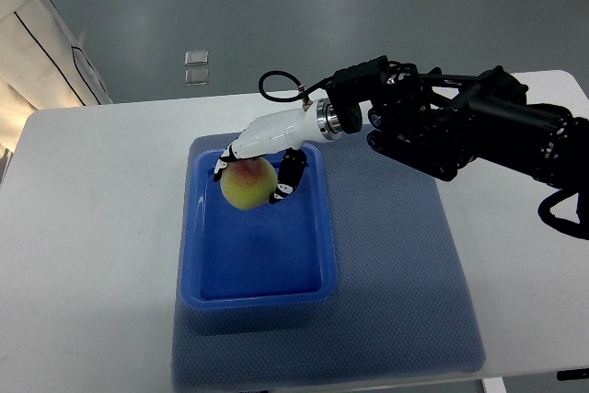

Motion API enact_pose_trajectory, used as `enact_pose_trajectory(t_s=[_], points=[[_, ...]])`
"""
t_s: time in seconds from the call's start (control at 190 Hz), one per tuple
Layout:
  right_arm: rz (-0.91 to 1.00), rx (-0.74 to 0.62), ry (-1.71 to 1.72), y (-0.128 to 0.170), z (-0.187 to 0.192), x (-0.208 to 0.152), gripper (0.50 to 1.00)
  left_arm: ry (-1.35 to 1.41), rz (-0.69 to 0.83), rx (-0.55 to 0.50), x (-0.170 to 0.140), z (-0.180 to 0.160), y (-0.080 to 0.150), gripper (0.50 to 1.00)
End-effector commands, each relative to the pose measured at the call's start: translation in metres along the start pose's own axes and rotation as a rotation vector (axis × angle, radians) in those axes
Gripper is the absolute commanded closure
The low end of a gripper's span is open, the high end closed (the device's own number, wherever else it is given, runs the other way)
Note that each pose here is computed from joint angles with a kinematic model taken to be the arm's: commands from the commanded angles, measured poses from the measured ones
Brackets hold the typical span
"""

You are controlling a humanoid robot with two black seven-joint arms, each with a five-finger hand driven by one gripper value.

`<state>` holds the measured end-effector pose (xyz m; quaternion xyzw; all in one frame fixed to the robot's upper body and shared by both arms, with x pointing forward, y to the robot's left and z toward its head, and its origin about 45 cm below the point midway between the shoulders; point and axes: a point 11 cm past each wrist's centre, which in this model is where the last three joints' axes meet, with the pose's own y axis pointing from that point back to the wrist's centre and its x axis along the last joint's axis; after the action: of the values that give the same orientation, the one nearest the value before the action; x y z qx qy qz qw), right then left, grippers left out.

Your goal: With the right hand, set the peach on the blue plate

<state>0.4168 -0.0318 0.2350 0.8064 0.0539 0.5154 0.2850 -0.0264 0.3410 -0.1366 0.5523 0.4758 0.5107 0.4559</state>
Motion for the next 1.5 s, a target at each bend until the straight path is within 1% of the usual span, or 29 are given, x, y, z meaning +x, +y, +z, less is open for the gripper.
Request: enact_pose_trajectory(t_s=[0.0,0.09,0.095,0.158,0.322,0.332,0.369,0.449,0.47,0.475,0.522,0.549,0.602,0.66,0.966,1.129,1.135,1.145,1.245,1.314,1.435,1.493], points=[[-0.015,-0.012,-0.018,-0.004,0.003,-0.015,0.748,0.0,0.0,0.0,0.0,0.0,0.0,0.5],[-0.015,-0.018,-0.03,-0.004,0.006,-0.021,0.746,0.0,0.0,0.0,0.0,0.0,0.0,0.5],[-0.022,-0.027,-0.05,-0.005,0.01,-0.032,0.74,-0.002,0.0,0.0,0.0,0.0,0.0,0.5],[-0.028,-0.028,-0.062,-0.006,0.01,-0.04,0.732,0.0,0.0,0.0,0.0,0.0,0.0,0.5],[-0.021,-0.032,-0.062,-0.006,0.012,-0.04,0.72,0.0,0.0,0.0,0.0,0.0,0.0,0.5],[-0.007,-0.034,-0.056,-0.006,0.012,-0.039,0.697,0.0,0.0,0.0,0.0,0.0,0.0,0.5],[0.002,-0.034,-0.056,-0.006,0.013,-0.041,0.681,0.0,0.0,0.0,0.0,0.0,0.0,0.5],[0.013,-0.037,-0.053,-0.006,0.014,-0.043,0.668,0.0,0.0,0.0,0.0,0.0,0.0,0.5],[0.015,-0.037,-0.054,-0.006,0.014,-0.042,0.654,0.0,0.0,0.0,0.0,0.0,0.0,0.5],[0.016,-0.037,-0.054,-0.006,0.014,-0.043,0.644,0.0,0.0,0.0,0.0,0.0,0.0,0.5],[0.014,-0.036,-0.057,-0.006,0.014,-0.044,0.626,0.0,0.0,0.0,0.0,0.0,0.0,0.5],[0.014,-0.036,-0.059,-0.006,0.014,-0.044,0.603,0.0,0.0,0.0,0.0,0.0,0.0,0.5],[0.018,-0.033,-0.065,-0.006,0.013,-0.045,0.599,0.0,0.0,0.0,0.0,0.0,0.0,0.5],[0.02,-0.031,-0.076,-0.007,0.013,-0.045,0.574,0.0,0.0,0.0,0.0,0.0,0.0,0.5],[0.031,-0.026,-0.081,-0.006,0.012,-0.039,0.57,0.0,0.0,0.0,0.0,0.0,0.0,0.5],[0.091,-0.017,-0.132,-0.003,0.013,-0.028,0.57,0.0,0.0,0.0,0.0,0.0,0.0,0.5],[0.148,-0.025,-0.198,0.007,0.021,-0.023,0.57,0.0,0.0,0.0,0.0,0.0,0.0,0.5],[0.163,-0.028,-0.214,0.01,0.024,-0.021,0.57,0.0,0.0,0.0,0.0,0.0,0.0,0.5],[0.278,-0.028,-0.324,0.027,0.035,-0.008,0.57,0.0,0.0,0.0,0.0,0.0,0.0,0.5],[0.344,-0.03,-0.423,0.037,0.045,-0.012,0.57,0.0,0.0,0.0,0.0,0.0,0.0,0.5],[0.495,-0.053,-0.612,0.068,0.07,-0.02,0.57,0.0,0.0,0.0,0.0,0.0,0.0,0.5],[0.527,-0.044,-0.645,0.07,0.072,-0.019,0.57,0.0,0.0,0.0,0.0,0.0,0.0,0.5]])
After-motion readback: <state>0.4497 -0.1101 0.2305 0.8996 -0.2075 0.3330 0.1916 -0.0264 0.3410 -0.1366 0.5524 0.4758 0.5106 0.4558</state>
